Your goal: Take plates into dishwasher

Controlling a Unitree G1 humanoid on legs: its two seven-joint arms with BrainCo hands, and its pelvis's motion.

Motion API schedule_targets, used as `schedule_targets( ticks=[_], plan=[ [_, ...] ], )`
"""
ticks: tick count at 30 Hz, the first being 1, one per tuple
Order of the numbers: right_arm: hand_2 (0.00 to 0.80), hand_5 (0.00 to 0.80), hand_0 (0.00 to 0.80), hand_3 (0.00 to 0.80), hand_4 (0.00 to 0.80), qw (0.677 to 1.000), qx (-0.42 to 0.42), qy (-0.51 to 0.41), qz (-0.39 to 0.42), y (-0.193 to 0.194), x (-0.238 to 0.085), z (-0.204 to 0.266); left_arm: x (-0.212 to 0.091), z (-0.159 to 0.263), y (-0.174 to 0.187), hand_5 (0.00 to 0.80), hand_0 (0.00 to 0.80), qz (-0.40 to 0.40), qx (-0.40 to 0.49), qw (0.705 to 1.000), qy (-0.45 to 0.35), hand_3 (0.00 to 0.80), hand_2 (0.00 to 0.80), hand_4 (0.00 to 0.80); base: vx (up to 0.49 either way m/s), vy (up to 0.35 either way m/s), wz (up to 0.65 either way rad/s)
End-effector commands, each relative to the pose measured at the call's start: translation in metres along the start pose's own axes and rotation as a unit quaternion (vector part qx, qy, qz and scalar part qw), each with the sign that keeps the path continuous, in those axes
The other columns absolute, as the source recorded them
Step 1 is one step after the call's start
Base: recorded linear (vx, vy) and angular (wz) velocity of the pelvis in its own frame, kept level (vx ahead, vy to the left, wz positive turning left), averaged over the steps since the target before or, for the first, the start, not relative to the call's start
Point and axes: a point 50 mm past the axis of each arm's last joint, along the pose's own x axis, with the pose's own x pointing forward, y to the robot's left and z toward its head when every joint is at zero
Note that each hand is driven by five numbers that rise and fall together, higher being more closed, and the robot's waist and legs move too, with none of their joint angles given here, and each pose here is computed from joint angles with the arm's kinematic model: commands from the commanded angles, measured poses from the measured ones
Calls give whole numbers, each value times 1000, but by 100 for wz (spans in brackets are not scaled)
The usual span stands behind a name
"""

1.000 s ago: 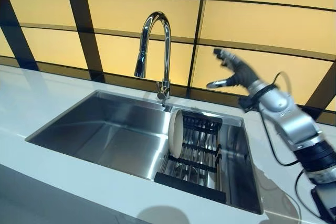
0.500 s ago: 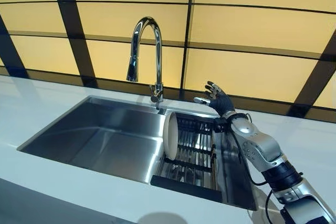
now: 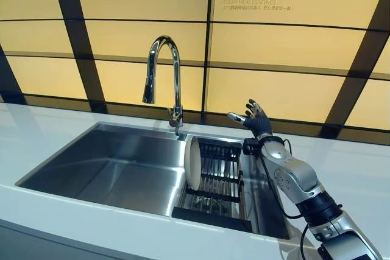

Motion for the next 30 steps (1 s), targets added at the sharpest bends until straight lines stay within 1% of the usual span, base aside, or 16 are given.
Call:
schedule_targets(
  ticks=[1,4,7,9,17,25,30],
  plan=[
    [0,0,0,0,0,999,28,-44,-2,6,-5,19,6,17,9,0,0,16,13,1000,-3,0,0,0,4,27,-9],
    [0,0,0,0,0,998,17,-53,-14,6,-10,13,6,17,7,0,0,16,10,1000,-2,0,0,0,0,36,-14],
    [0,0,0,0,0,999,23,-36,-2,8,-17,-6,6,18,3,0,0,15,6,1000,-3,0,0,0,-7,36,-8],
    [0,0,0,0,0,1000,14,-25,8,10,-25,-25,6,20,0,0,0,14,3,1000,-6,0,0,0,-13,31,-7],
    [0,0,0,0,0,1000,-10,2,20,20,-44,-73,7,28,-11,0,0,5,3,1000,-13,0,0,0,-6,16,-5],
    [0,0,0,0,0,999,-3,29,25,33,-58,-102,6,23,-21,0,0,-1,-1,1000,-6,0,0,0,0,0,0],
    [0,0,0,0,0,999,1,34,34,37,-63,-110,6,23,-25,0,0,-5,-1,1000,-5,0,0,0,0,0,0]
  ],
)
